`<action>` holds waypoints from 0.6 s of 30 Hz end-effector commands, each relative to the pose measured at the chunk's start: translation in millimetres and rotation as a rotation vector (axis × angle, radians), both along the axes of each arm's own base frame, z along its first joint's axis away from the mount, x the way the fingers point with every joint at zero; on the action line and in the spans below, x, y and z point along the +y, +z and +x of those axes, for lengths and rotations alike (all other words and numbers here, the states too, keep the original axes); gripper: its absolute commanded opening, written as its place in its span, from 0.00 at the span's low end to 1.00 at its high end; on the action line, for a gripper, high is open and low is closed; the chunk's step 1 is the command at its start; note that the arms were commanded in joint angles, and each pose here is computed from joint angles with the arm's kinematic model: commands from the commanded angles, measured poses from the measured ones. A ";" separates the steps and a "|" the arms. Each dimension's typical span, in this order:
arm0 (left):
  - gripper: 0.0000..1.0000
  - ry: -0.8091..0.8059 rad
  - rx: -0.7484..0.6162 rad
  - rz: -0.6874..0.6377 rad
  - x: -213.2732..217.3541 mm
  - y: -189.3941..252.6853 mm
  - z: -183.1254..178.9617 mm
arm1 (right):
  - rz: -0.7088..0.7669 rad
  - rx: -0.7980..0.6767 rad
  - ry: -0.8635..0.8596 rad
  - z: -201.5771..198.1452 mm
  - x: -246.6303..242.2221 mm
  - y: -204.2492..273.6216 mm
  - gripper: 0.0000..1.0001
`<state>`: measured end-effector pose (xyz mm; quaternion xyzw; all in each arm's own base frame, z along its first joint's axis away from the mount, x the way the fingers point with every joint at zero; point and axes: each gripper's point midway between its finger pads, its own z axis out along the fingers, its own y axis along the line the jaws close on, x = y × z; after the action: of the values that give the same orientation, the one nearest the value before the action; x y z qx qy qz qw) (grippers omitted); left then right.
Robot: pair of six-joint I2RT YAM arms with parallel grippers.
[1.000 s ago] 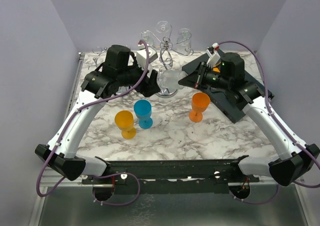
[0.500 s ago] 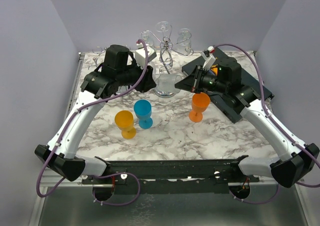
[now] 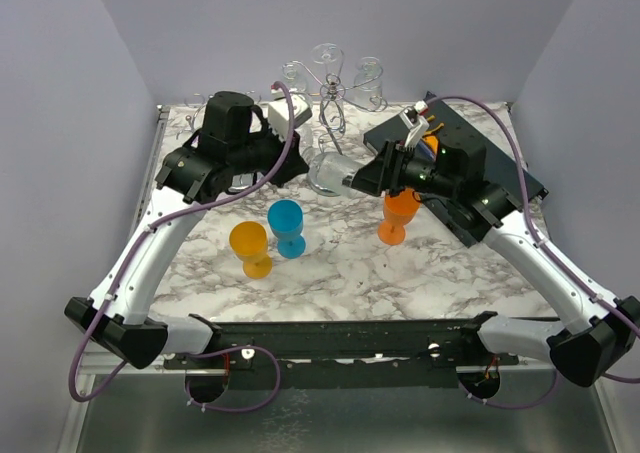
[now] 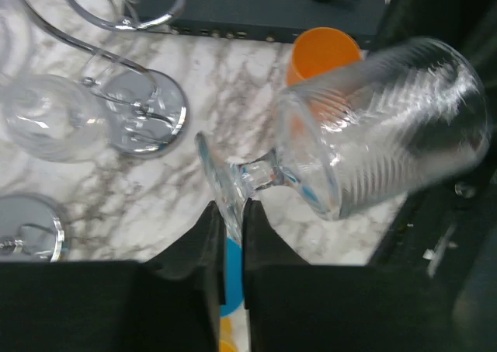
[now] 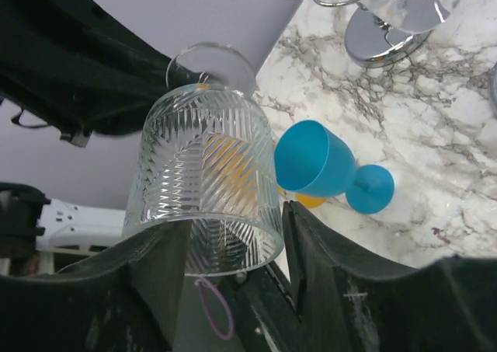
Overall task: Place the wine glass upside down on the wine glass rack
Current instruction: Turn the wine glass upside down at the wine rack.
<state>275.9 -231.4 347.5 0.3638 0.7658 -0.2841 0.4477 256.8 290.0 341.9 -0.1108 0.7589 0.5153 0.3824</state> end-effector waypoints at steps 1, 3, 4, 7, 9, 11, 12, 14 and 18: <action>0.00 -0.078 -0.143 0.017 0.2 16.8 -5.6 | 0.008 -0.081 0.042 -17.6 -3.0 13.2 0.63; 0.00 -0.084 -0.217 0.064 6.7 19.2 -2.0 | -0.020 -0.086 0.035 -21.7 -9.0 9.5 0.74; 0.00 -0.089 -0.259 0.093 10.3 19.9 0.3 | -0.032 -0.089 0.033 -24.6 -11.8 8.6 0.78; 0.00 -0.102 -0.357 0.153 18.7 23.0 3.1 | -0.076 -0.100 0.037 -32.0 -19.6 7.2 0.94; 0.00 -0.111 -0.418 0.172 22.0 27.5 3.6 | -0.111 -0.104 0.046 -34.7 -22.9 6.6 1.00; 0.00 -0.133 -0.476 0.180 23.0 33.6 0.8 | -0.128 -0.128 0.055 -35.3 -24.0 11.2 1.00; 0.00 -0.139 -0.503 0.183 23.8 37.5 -0.3 | -0.123 -0.148 0.061 -35.3 -23.7 16.7 1.00; 0.00 -0.148 -0.547 0.178 23.7 46.1 -1.6 | -0.106 -0.187 0.084 -34.8 -19.6 26.4 1.00; 0.00 -0.199 -0.659 0.164 19.9 63.6 -8.1 | -0.025 -0.290 0.158 -33.9 -4.9 43.5 1.00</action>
<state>273.0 -206.0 365.0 0.5119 0.6540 -0.1557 0.5348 224.8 272.2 367.1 -0.1969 0.7384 0.4870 0.4229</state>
